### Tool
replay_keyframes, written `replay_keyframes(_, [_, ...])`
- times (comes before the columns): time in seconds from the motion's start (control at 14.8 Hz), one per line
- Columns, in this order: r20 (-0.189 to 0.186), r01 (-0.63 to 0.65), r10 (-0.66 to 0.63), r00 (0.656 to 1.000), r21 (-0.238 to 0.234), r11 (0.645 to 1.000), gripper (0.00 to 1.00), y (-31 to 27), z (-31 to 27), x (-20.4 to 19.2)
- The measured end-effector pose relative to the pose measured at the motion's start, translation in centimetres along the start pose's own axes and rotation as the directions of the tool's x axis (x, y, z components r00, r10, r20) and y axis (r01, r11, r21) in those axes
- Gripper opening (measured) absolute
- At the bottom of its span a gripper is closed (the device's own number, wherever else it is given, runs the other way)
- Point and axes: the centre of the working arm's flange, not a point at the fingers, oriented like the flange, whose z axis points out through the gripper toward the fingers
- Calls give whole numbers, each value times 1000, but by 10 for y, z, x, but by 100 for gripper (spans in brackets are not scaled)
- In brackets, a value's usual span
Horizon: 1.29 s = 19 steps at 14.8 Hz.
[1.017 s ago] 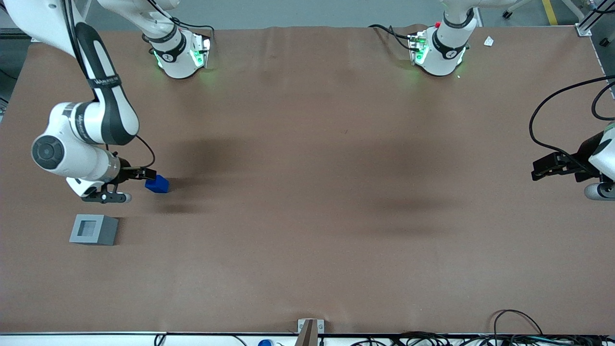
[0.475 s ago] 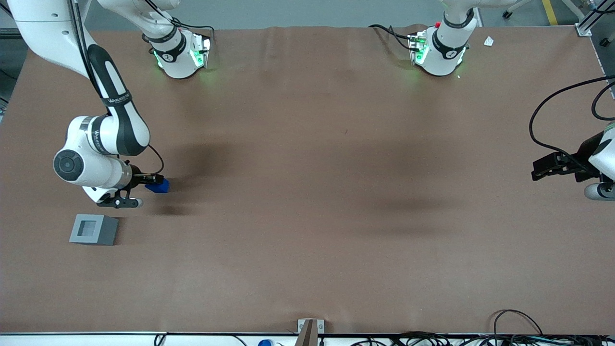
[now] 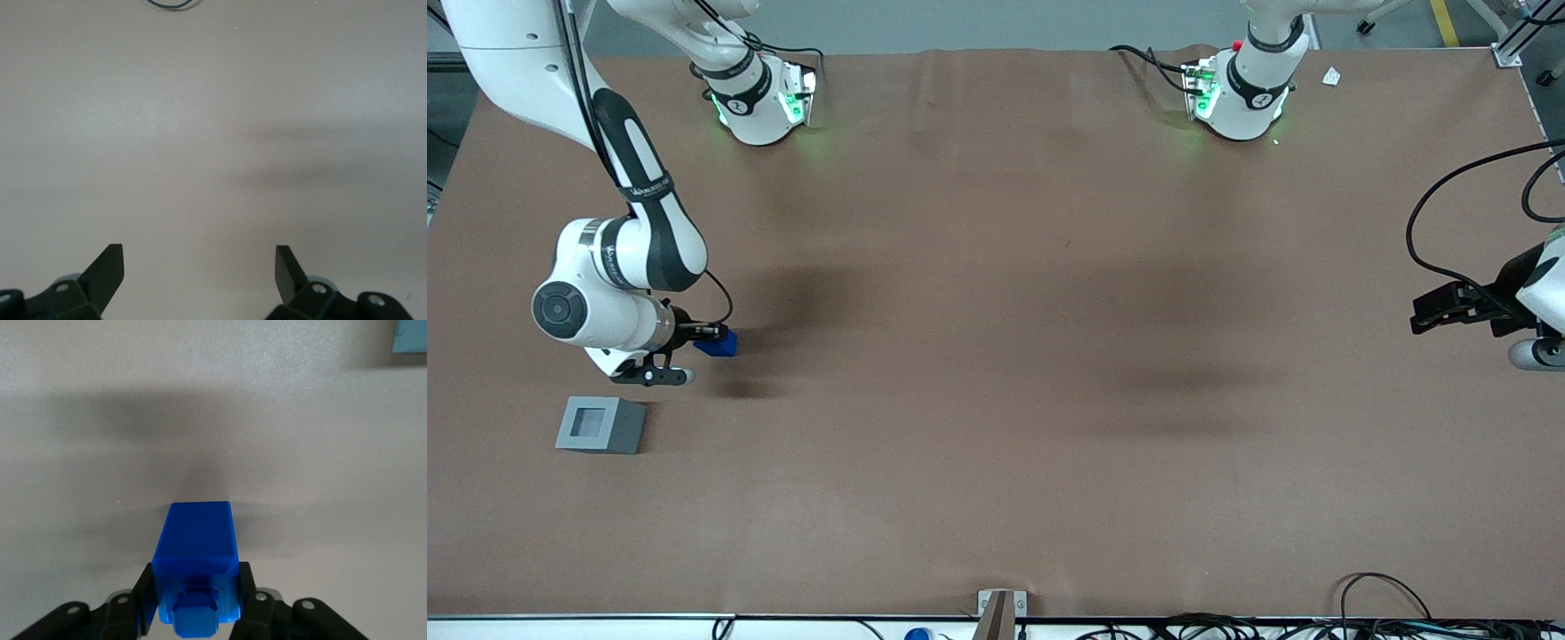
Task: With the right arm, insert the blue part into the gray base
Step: 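Lift the blue block and carry it over the gray base, then lower the blue block into the gray base's recess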
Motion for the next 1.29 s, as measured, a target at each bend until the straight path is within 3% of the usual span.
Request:
replay_keyframes(0.27, [-6, -2, 2, 1000, 0, 1000, 51, 1, -12, 6])
replay_keyframes(0.54, [33, -37, 37, 999, 5, 999, 51, 22, -67, 22])
replay_keyframes(0.81, [-23, -93, 94, 995, 15, 996, 51, 65, -133, 40])
replay_keyframes(1.29, [-28, -62, 63, 998, 19, 998, 51, 158, -131, 94])
